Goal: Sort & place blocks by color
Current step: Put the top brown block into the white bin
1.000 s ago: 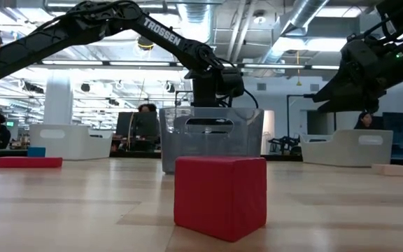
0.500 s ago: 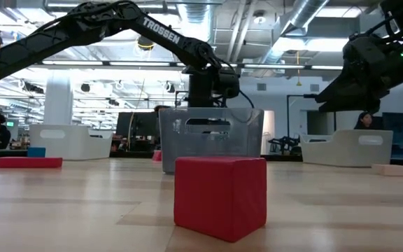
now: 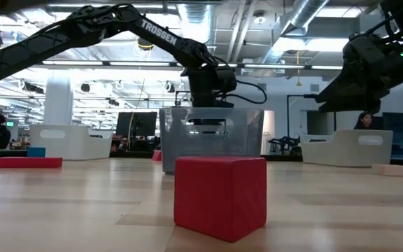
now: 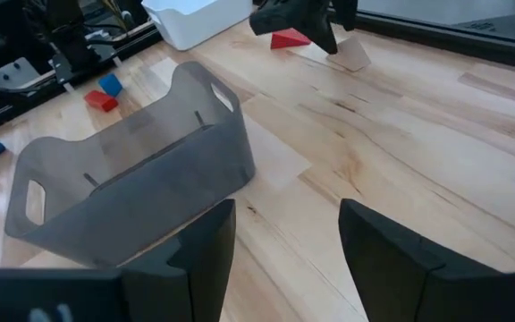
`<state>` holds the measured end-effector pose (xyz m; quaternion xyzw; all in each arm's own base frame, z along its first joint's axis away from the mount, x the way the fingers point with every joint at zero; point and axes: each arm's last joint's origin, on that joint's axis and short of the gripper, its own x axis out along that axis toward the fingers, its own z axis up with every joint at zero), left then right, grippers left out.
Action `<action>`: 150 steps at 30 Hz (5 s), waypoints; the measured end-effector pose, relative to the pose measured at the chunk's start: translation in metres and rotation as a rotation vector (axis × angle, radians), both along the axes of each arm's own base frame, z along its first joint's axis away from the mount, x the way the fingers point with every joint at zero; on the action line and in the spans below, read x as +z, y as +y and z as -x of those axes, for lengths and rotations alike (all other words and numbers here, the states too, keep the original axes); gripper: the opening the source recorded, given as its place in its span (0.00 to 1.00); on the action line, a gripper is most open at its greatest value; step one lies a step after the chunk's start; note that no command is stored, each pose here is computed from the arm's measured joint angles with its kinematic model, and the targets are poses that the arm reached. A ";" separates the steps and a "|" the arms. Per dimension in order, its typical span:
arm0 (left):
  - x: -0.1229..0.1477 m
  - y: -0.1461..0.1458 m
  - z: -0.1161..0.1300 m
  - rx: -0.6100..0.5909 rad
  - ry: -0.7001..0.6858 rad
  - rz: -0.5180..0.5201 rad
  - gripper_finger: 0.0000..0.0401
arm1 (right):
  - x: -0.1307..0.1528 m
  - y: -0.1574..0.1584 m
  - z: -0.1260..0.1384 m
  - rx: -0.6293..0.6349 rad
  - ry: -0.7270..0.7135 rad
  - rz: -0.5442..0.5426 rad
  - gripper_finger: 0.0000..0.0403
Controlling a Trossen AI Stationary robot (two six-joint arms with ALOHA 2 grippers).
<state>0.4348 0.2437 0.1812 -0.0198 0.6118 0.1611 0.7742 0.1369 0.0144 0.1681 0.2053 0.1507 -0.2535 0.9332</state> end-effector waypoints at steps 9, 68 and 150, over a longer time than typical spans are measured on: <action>0.000 0.009 0.004 -0.158 0.014 -0.012 0.46 | 0.000 0.000 0.000 -0.002 0.000 0.000 0.55; -0.018 0.031 0.017 -0.280 -0.089 0.079 0.24 | 0.000 0.004 0.001 0.019 -0.008 -0.013 0.55; 0.104 -0.215 0.212 -0.120 -0.991 -0.097 0.25 | 0.011 0.040 -0.020 0.107 -0.145 0.254 0.55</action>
